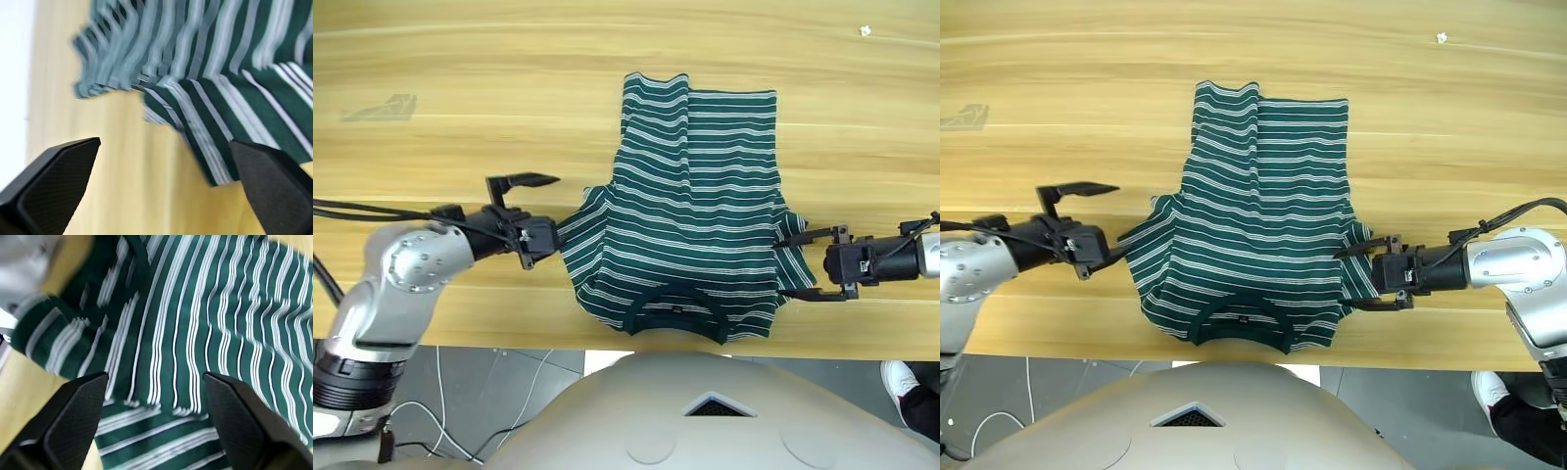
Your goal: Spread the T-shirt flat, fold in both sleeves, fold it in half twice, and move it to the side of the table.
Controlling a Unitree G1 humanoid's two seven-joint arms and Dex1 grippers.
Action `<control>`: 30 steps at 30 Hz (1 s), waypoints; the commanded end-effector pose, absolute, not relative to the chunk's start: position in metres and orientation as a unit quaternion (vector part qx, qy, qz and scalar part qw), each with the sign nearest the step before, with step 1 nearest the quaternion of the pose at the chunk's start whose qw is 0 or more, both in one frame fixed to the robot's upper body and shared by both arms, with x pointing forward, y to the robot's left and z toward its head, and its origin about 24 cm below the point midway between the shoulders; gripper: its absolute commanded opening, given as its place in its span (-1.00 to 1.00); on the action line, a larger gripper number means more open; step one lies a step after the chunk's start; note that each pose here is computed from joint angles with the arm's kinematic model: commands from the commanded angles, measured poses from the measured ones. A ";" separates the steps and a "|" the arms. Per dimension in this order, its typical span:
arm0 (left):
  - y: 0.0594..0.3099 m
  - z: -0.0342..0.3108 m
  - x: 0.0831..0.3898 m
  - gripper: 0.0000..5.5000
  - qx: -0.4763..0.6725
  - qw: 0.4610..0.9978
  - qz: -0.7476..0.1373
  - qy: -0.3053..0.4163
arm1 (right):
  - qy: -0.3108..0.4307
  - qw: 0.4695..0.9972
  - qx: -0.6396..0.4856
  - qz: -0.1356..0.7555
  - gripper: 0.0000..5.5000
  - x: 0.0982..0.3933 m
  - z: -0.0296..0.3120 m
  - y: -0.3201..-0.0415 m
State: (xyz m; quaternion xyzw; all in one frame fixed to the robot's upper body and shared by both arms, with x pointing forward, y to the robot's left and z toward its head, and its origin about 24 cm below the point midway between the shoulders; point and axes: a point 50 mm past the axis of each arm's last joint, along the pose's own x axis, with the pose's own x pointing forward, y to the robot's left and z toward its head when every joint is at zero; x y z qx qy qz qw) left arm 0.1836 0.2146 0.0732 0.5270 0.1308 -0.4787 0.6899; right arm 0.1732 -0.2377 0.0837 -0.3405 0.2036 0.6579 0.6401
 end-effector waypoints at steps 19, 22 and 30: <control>0.238 0.030 0.170 0.78 0.569 0.654 -0.462 0.185 | 0.276 0.582 -0.508 0.572 0.30 0.184 0.043 -0.286; 0.237 0.018 0.153 0.78 0.567 0.642 -0.477 0.197 | 0.273 0.586 -0.511 0.566 0.30 0.188 0.053 -0.289; 0.178 0.042 0.111 0.78 0.561 0.604 -0.557 0.106 | 0.240 0.570 -0.454 0.641 0.30 0.164 0.067 -0.261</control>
